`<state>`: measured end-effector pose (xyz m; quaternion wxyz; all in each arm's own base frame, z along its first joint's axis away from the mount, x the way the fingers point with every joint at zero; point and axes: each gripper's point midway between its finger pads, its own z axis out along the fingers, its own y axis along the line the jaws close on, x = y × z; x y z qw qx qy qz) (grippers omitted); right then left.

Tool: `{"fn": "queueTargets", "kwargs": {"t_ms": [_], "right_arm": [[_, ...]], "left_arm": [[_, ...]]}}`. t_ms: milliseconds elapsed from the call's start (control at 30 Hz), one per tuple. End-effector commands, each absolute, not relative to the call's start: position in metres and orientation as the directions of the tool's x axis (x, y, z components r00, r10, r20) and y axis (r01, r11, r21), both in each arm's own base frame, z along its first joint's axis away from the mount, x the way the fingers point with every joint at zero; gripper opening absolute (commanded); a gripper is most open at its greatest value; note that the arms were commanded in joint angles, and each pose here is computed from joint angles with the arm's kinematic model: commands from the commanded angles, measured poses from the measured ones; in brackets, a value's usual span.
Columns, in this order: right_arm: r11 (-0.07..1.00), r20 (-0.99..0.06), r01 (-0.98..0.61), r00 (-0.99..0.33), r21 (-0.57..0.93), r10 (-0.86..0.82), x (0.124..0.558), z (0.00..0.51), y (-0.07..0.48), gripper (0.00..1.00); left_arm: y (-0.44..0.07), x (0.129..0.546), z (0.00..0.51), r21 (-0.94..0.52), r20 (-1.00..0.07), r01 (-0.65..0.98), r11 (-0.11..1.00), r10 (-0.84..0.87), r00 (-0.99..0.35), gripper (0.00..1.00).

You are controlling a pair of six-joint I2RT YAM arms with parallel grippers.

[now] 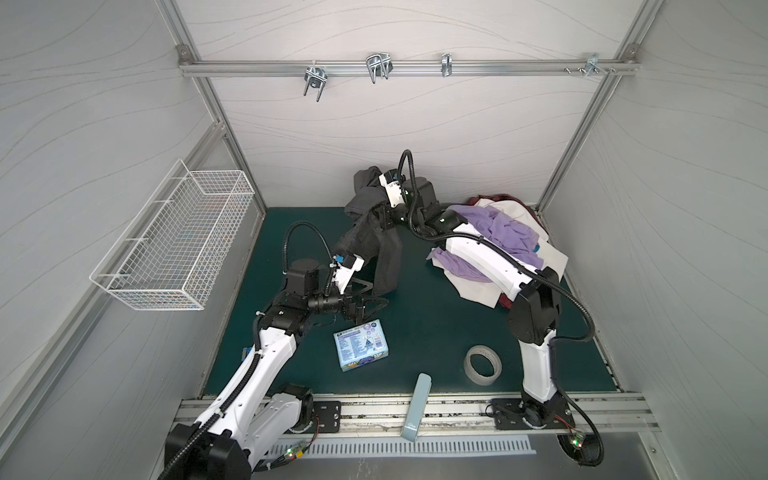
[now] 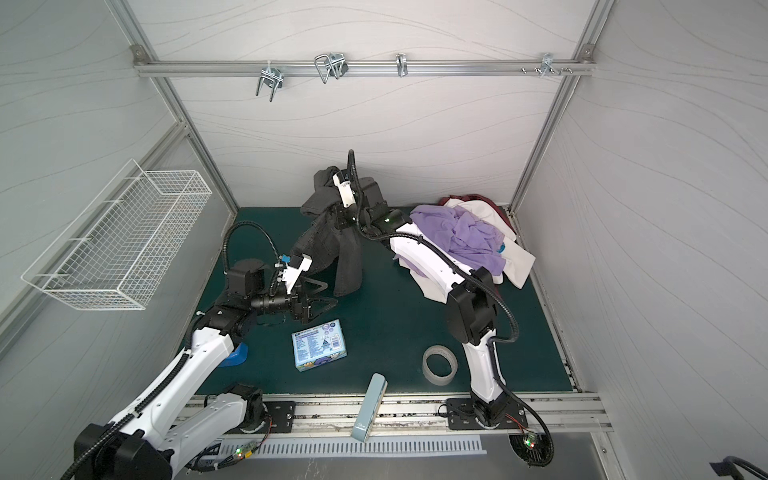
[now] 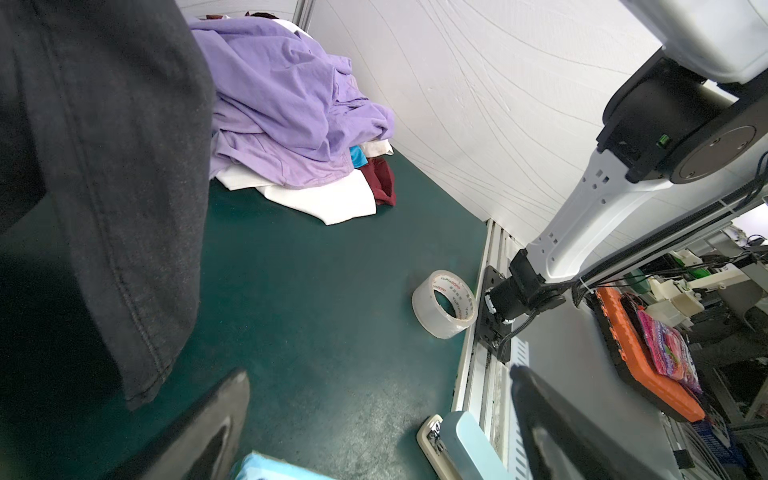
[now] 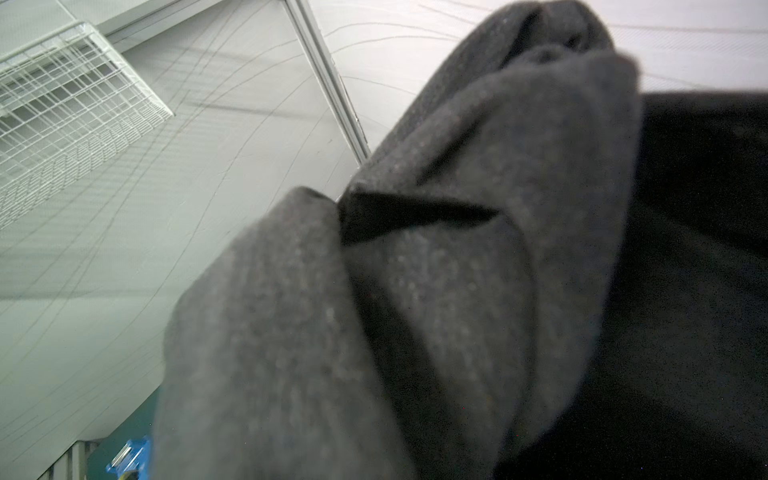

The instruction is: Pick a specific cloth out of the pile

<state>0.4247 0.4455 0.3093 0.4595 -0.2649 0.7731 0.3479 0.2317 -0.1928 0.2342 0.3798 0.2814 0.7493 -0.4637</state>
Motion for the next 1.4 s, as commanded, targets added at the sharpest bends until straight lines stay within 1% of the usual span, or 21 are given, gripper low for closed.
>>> {"fn": "queueTargets", "kwargs": {"t_ms": [0,67,367,567,733,833,933,1033,1067,1133,1267,1367], "right_arm": [[0.503,-0.921,-0.806,-0.388,0.313,-0.048,0.416,0.312,0.471,0.00],[0.487,-0.911,-0.813,-0.405,0.319,-0.079,0.413,0.291,0.474,0.00],[0.506,-0.836,-0.780,-0.516,0.368,-0.188,0.403,0.207,0.470,0.00],[0.549,-0.768,-0.747,-0.582,0.375,-0.268,0.395,0.159,0.460,0.00],[0.582,-0.682,-0.743,-0.615,0.331,-0.396,0.377,0.117,0.453,0.00],[0.608,-0.604,-0.728,-0.649,0.316,-0.463,0.367,0.090,0.447,0.00],[0.631,-0.532,-0.710,-0.682,0.314,-0.502,0.361,0.068,0.441,0.00],[0.653,-0.490,-0.692,-0.703,0.308,-0.515,0.360,0.055,0.437,0.00],[0.660,-0.482,-0.686,-0.709,0.306,-0.514,0.361,0.052,0.436,0.01],[0.683,-0.452,-0.667,-0.729,0.298,-0.514,0.364,0.044,0.435,0.08],[0.708,-0.395,-0.635,-0.763,0.309,-0.511,0.367,0.032,0.439,0.29],[0.715,-0.373,-0.614,-0.783,0.333,-0.499,0.370,0.024,0.446,0.37]], "left_arm": [[-0.194,0.232,0.238,-0.458,-0.845,0.790,0.408,0.075,-0.529,0.99],[-0.194,0.232,0.237,-0.459,-0.844,0.789,0.409,0.076,-0.531,0.99],[-0.194,0.233,0.235,-0.461,-0.841,0.785,0.413,0.078,-0.535,0.99],[-0.193,0.234,0.233,-0.463,-0.839,0.782,0.418,0.078,-0.538,0.99],[-0.193,0.235,0.232,-0.462,-0.838,0.781,0.421,0.080,-0.539,0.99],[-0.193,0.236,0.232,-0.464,-0.837,0.779,0.422,0.080,-0.541,0.99],[-0.193,0.236,0.232,-0.465,-0.836,0.778,0.422,0.079,-0.543,0.99],[-0.193,0.236,0.231,-0.466,-0.835,0.777,0.424,0.080,-0.544,0.99],[-0.193,0.236,0.231,-0.467,-0.834,0.777,0.423,0.080,-0.545,0.99],[-0.193,0.237,0.231,-0.467,-0.834,0.776,0.424,0.080,-0.546,0.99],[-0.193,0.238,0.230,-0.469,-0.832,0.773,0.427,0.080,-0.549,0.99],[-0.193,0.238,0.230,-0.469,-0.832,0.772,0.429,0.080,-0.549,0.99]]}}
